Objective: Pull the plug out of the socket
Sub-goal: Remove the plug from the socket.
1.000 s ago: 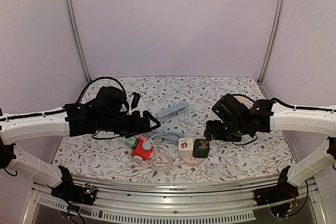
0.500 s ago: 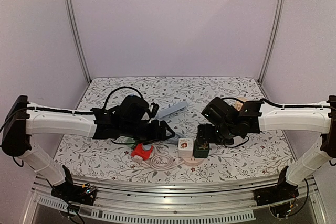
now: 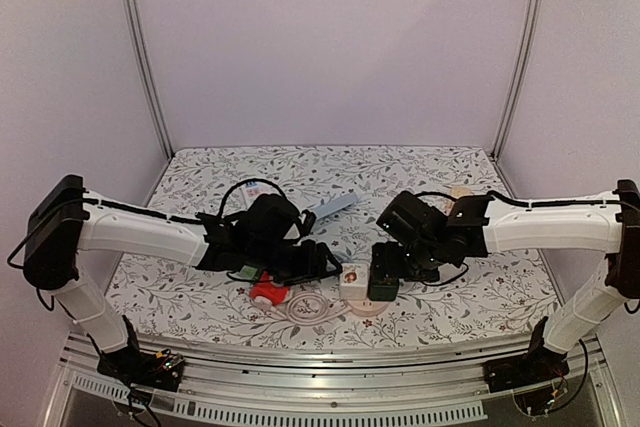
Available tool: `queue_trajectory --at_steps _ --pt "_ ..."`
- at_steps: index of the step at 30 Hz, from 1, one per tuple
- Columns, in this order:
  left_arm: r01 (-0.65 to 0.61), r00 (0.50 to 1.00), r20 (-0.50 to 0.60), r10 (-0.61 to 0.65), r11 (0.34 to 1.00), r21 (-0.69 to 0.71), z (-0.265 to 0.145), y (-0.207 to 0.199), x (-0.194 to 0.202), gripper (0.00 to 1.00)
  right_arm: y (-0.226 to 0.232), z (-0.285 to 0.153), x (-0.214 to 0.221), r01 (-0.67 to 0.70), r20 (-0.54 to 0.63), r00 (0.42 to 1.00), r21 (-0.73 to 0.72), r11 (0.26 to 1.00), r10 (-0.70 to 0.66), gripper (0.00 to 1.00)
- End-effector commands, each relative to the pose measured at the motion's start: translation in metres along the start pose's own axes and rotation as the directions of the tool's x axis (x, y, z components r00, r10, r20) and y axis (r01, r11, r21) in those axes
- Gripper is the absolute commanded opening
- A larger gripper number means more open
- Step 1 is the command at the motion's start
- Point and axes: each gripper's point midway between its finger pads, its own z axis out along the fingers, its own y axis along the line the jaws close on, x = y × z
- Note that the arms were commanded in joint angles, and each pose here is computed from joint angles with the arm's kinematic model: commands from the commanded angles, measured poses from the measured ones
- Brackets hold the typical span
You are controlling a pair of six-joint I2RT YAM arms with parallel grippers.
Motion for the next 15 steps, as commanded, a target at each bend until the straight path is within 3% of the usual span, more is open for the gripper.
queue_trajectory --at_steps 1,15 --pt "-0.025 1.0 -0.005 0.025 0.998 0.062 0.007 -0.021 -0.001 0.64 0.01 0.005 0.003 -0.011 -0.014 1.0 -0.005 1.0 0.011 0.86" --pt "-0.013 0.998 -0.056 0.016 0.999 0.04 0.03 -0.011 0.007 0.58 0.006 0.013 0.006 -0.03 -0.009 0.999 0.051 0.998 0.031 0.81"
